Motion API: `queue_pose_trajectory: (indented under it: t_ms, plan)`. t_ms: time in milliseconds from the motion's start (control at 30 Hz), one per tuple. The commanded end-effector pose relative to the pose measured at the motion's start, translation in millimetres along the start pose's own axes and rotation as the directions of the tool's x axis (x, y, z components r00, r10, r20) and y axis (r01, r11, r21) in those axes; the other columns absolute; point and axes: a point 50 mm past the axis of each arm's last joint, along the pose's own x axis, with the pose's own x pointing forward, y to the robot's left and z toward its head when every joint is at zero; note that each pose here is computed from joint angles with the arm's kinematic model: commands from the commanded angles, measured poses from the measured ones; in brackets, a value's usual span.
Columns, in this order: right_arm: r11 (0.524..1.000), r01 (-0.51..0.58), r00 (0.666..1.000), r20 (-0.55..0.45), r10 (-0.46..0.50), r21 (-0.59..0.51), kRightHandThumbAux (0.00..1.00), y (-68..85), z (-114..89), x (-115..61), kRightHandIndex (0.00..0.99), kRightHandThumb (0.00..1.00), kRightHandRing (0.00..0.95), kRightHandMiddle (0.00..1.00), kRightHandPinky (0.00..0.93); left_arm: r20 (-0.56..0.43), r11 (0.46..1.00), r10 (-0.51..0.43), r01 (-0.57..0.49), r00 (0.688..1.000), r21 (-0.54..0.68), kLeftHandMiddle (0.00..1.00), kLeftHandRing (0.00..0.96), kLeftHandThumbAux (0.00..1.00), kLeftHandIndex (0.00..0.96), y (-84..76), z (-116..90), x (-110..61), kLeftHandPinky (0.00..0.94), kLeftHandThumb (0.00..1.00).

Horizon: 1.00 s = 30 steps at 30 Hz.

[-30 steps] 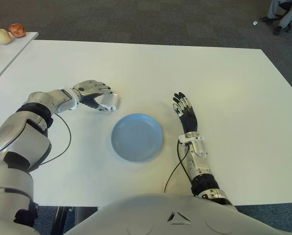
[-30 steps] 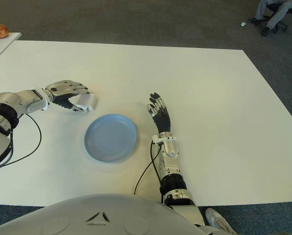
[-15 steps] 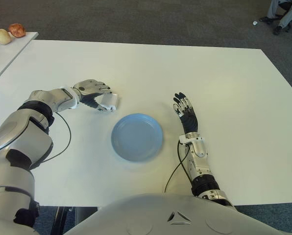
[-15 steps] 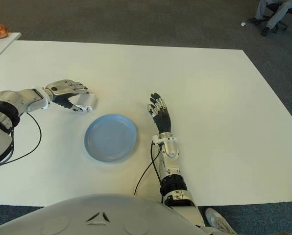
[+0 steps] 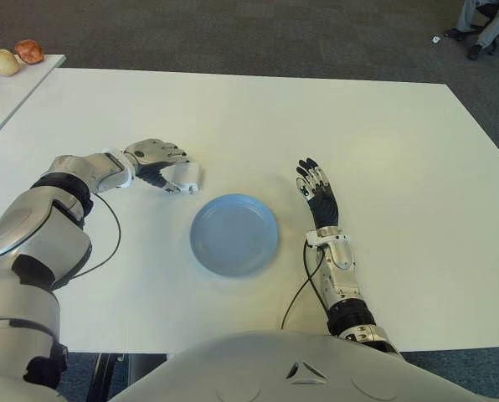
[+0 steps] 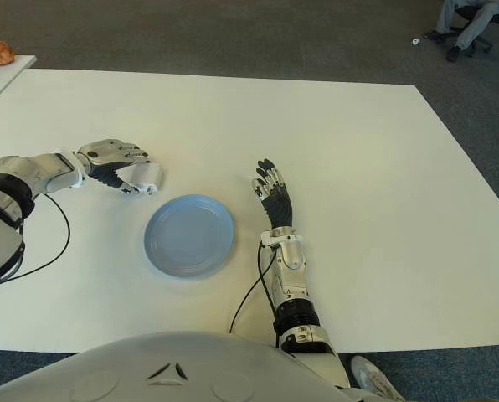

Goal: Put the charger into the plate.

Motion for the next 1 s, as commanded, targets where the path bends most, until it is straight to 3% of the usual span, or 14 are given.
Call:
queue_pose_trajectory:
  t_ms: [33,400,1000]
  plan:
    - [0.999,0.031,0.997,-0.076,-0.028,0.045,0.618,3.3,-16.9,-14.2,0.102,0.000,0.099,0.147,0.070,-0.017,0.999,-0.030,0.029,0.999,-0.019,0.000,0.006,0.267,0.000,-0.3,0.0,2.3,0.148,0.402]
    - [0.998,0.034,0.996,-0.080,-0.031,0.043,0.613,3.6,-17.0,-14.0,0.102,0.000,0.101,0.150,0.070,-0.052,0.994,-0.046,0.040,0.998,-0.103,0.000,0.024,0.268,0.005,0.5,-2.2,2.9,0.142,0.400]
    - [0.998,0.038,0.997,-0.074,-0.035,0.049,0.621,2.1,-16.4,-14.3,0.117,0.000,0.101,0.151,0.078,-0.065,0.990,-0.045,0.036,0.997,-0.139,0.024,0.038,0.261,0.015,1.9,0.3,6.6,0.128,0.381]
